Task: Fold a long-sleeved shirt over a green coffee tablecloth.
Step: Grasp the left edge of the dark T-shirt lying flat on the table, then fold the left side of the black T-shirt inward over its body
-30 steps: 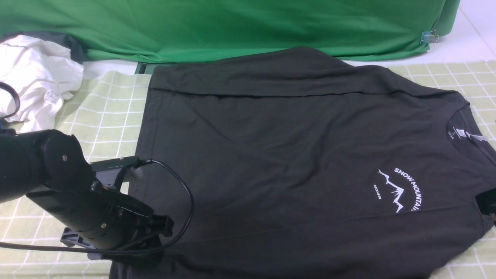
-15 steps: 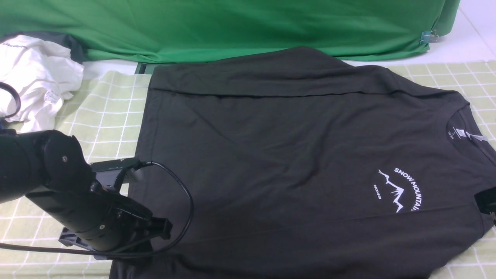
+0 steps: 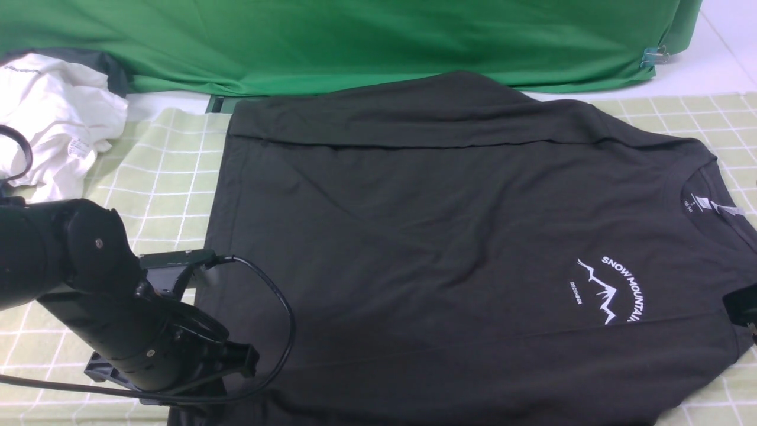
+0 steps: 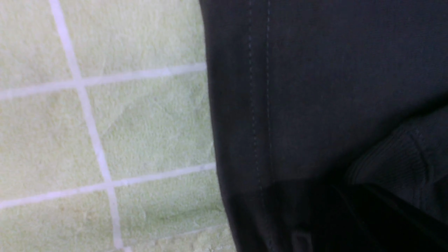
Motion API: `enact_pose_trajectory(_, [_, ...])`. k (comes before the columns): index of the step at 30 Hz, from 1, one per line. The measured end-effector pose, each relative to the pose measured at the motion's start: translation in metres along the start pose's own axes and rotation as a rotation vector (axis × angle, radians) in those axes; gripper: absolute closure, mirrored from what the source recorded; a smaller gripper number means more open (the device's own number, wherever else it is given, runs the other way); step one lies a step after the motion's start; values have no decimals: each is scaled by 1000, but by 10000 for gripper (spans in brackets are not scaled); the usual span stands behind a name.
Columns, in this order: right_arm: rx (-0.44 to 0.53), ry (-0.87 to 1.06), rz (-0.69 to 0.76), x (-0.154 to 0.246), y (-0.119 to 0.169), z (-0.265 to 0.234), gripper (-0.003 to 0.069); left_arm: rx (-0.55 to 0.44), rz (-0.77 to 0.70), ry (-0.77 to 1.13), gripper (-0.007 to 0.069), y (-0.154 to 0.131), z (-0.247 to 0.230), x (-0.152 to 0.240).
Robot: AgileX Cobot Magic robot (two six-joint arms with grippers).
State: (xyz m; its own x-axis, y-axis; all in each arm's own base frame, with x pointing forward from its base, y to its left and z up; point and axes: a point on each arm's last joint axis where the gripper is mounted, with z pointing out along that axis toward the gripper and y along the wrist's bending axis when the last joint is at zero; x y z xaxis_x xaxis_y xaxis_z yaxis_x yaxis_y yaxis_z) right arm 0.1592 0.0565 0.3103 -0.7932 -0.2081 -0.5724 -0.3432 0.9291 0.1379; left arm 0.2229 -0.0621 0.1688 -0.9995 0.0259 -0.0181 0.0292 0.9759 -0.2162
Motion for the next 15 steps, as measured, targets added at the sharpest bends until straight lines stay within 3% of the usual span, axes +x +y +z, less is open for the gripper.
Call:
enact_pose_trajectory(6, [0, -2, 0, 0, 0, 0, 493, -2, 1, -19, 601, 0, 0, -2])
enact_pose_trajectory(15, [0, -2, 0, 0, 0, 0, 482, 7, 14, -115, 608, -4, -14, -12])
